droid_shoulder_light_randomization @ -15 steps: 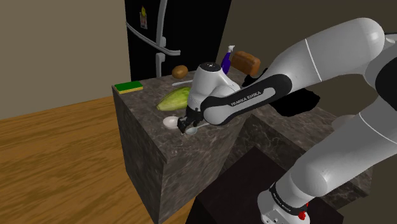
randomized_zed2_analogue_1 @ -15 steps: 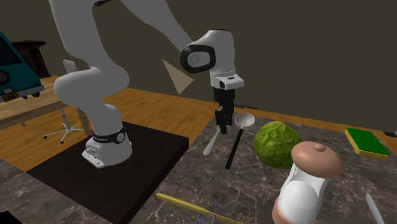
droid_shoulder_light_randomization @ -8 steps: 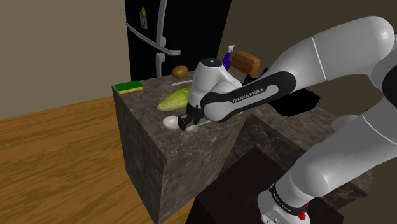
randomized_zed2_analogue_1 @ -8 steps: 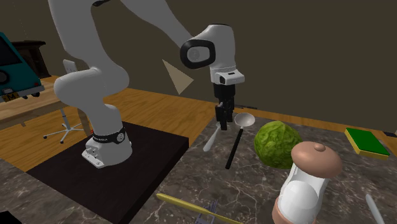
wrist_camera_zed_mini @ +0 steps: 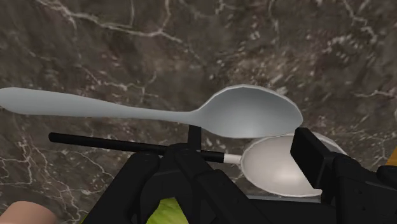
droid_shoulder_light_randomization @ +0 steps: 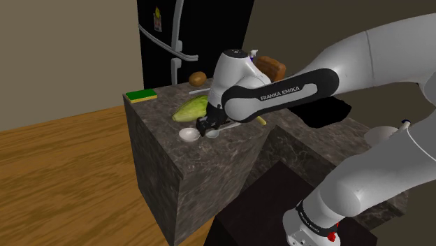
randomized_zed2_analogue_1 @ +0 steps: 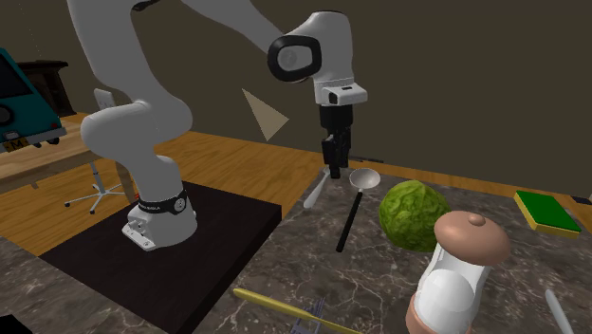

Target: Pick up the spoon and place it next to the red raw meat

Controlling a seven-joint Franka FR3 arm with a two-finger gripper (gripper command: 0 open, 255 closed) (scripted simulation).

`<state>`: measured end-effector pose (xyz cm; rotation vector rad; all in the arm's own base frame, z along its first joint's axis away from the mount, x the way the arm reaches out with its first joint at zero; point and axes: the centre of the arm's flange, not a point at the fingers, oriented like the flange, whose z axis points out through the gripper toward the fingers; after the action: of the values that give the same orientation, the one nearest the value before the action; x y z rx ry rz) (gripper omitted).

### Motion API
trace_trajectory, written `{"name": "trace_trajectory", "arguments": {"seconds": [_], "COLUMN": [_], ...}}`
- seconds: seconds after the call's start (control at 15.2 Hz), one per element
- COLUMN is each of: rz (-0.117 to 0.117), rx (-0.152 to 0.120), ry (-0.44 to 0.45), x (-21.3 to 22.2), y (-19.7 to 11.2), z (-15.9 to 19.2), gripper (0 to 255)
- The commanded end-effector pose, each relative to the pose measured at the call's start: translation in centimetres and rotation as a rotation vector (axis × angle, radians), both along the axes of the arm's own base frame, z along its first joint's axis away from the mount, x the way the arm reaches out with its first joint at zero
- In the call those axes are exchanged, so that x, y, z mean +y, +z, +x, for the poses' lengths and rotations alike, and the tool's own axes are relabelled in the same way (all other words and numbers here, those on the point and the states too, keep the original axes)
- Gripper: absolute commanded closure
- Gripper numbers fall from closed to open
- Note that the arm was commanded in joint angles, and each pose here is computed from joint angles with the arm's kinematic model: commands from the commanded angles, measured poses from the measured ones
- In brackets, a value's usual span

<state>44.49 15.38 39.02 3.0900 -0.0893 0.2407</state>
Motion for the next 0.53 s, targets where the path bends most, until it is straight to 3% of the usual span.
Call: {"name": "trace_trajectory", "arguments": {"seconds": [0.0, 0.46], "rz": [0.000, 0.000], "rx": [0.001, 0.001], "ry": [0.000, 0.000], "x": [-0.1, -0.1], "y": [1.1, 4.7], "z": [0.0, 0.0], "gripper": [255, 255]}}
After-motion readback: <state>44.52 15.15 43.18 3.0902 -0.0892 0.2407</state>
